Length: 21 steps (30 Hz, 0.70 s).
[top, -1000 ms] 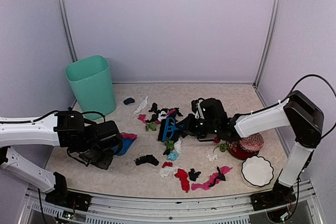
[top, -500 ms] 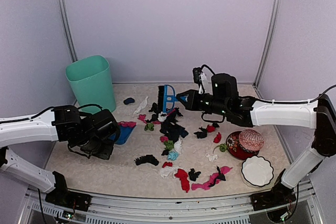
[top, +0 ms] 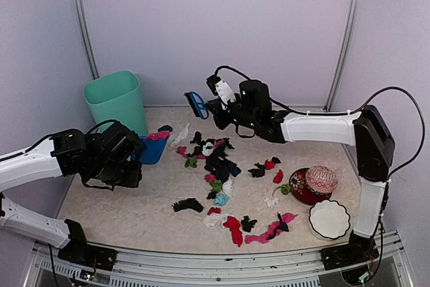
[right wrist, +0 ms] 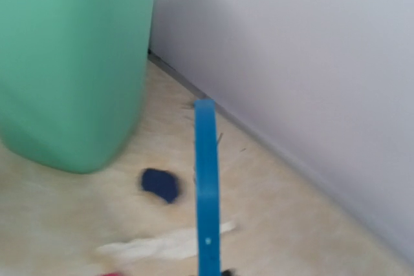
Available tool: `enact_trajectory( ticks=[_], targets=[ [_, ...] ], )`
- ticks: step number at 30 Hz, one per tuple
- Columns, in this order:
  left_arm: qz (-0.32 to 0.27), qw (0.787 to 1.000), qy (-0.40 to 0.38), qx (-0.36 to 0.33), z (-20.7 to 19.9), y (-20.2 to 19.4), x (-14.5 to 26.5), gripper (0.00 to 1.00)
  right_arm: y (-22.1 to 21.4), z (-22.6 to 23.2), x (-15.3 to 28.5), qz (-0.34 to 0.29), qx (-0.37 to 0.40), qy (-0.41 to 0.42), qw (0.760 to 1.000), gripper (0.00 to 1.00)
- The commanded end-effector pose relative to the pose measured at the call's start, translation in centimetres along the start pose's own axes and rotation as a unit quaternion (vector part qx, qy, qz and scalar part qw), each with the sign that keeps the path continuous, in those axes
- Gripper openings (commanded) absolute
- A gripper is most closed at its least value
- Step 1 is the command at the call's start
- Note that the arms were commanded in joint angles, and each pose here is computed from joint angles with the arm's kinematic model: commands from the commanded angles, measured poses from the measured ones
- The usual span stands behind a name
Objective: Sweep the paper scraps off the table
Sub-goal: Sweep the paper scraps at the center of the board.
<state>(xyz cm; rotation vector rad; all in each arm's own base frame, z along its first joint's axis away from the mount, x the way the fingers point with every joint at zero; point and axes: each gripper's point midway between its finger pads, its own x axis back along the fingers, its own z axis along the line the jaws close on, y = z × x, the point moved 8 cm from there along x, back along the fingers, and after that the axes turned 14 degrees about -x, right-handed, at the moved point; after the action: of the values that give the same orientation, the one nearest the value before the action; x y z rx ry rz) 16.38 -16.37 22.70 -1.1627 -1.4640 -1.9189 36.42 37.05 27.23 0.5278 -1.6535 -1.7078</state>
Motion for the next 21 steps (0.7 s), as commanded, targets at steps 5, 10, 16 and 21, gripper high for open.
enact_trajectory(
  ticks=[5, 10, 16, 21],
  targets=[
    [-0.073, 0.996, -0.004, 0.041, 1.0, 2.3, 1.6, 0.00, -1.0, -1.4, -6.9, -0.024, 0.242, 0.003, 0.970, 0.00],
    [-0.094, 0.994, -0.012, 0.062, 1.4, 2.8, 2.4, 0.00, -4.1, -1.0, -10.4, -0.026, 0.357, 0.045, 0.933, 0.00],
    [-0.084, 0.994, -0.011, 0.064, 1.3, 3.1, 2.6, 0.00, -5.6, -1.0, -13.9, -0.042, 0.455, 0.063, 0.887, 0.00],
    [-0.066, 0.995, -0.012, 0.067, 1.2, 2.8, 2.4, 0.00, -8.7, -1.4, -17.0, -0.035, 0.514, 0.084, 0.853, 0.00]
  ],
)
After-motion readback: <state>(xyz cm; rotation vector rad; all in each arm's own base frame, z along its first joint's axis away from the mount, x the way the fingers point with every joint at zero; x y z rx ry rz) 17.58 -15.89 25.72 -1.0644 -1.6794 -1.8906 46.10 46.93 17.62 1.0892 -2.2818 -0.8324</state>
